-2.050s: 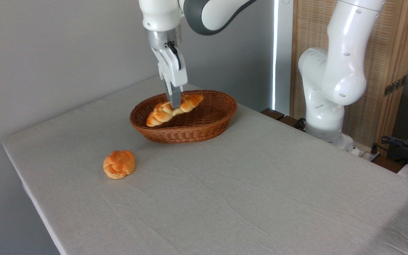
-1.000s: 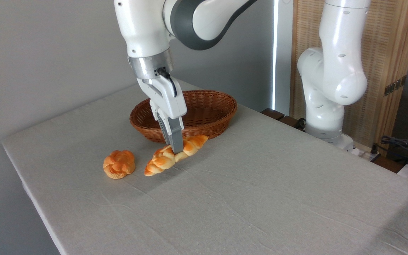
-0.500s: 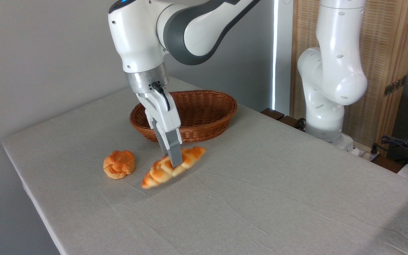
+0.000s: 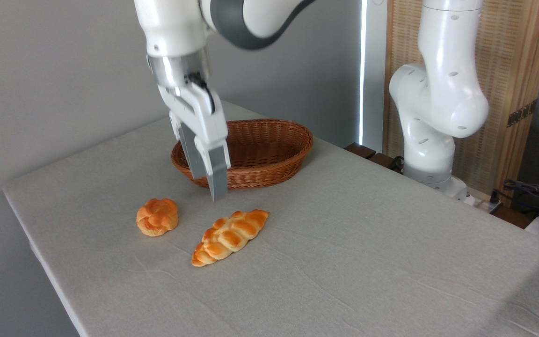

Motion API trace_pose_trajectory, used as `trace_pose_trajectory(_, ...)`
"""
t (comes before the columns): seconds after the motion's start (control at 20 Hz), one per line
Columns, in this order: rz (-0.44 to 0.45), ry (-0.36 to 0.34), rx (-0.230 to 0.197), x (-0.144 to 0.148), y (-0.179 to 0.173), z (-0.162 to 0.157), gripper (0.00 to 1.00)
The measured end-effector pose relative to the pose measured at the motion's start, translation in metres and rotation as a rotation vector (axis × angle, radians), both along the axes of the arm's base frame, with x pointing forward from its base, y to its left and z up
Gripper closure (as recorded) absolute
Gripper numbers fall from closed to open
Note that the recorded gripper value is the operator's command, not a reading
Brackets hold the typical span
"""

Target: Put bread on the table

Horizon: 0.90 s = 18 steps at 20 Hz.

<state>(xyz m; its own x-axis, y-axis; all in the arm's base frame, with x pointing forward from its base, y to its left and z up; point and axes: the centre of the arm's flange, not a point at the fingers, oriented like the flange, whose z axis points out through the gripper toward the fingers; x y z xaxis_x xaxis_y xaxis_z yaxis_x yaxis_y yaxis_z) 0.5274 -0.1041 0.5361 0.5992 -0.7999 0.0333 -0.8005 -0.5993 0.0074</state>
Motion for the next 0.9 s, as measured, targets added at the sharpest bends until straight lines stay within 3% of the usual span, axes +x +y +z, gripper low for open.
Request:
trace_pose_trajectory(0.35, 0.234, -0.028, -0.038, 0.003, 0.038, 0.085, 0.00)
trace_pose_trajectory(0.9, 0.267, -0.030, -0.039, 0.024, 0.049, 0.082, 0.00)
